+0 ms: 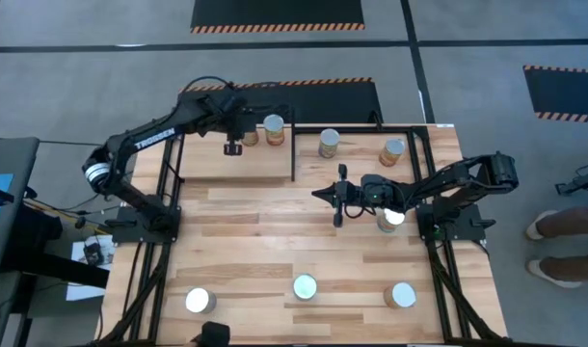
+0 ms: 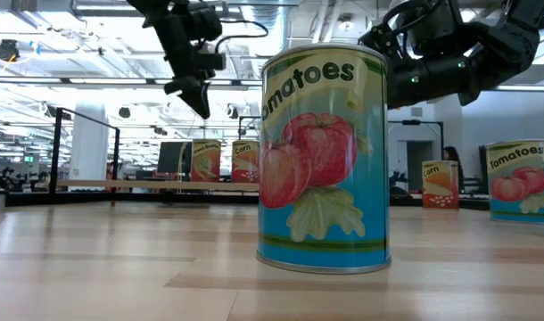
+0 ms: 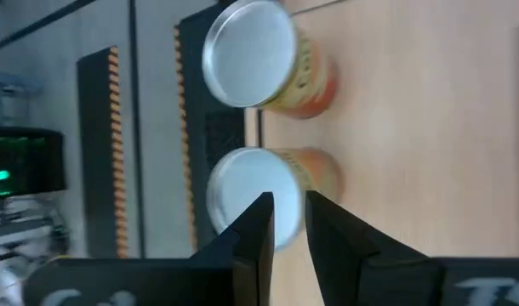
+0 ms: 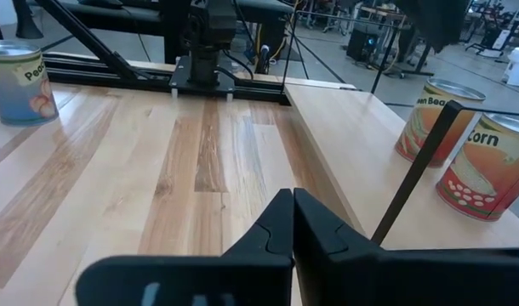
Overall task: Pick and place cans onto a shelf
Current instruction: Put the right canned tomatoes on the shelf
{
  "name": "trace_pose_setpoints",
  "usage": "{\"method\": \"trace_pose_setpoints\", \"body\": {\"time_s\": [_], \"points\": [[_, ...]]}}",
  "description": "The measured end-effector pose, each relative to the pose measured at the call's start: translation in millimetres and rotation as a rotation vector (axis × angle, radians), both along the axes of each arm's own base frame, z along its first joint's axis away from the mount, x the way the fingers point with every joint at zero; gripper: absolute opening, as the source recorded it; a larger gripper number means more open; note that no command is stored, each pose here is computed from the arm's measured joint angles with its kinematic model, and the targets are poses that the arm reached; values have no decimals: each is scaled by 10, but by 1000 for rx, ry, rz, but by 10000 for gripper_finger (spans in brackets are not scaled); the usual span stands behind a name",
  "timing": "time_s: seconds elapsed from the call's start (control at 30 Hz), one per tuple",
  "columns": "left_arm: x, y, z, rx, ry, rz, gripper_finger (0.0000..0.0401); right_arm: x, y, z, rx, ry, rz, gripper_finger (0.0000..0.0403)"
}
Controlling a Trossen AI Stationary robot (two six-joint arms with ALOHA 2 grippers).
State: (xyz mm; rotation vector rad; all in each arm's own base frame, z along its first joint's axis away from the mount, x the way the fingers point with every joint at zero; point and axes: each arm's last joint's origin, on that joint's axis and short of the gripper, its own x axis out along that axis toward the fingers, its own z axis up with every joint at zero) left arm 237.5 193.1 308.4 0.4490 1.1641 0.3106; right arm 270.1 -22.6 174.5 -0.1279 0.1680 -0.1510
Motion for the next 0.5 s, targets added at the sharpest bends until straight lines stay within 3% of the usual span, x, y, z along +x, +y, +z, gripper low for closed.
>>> {"method": "trace_pose_setpoints", "body": {"time_s": [0.3, 0.5], "points": [[-87, -290, 11, -28, -279, -65, 3, -15, 162, 35, -89, 14, -32, 9], [-146, -622, -236, -57, -539, -240, 0, -152, 321, 195, -111, 43, -63, 15]]}}
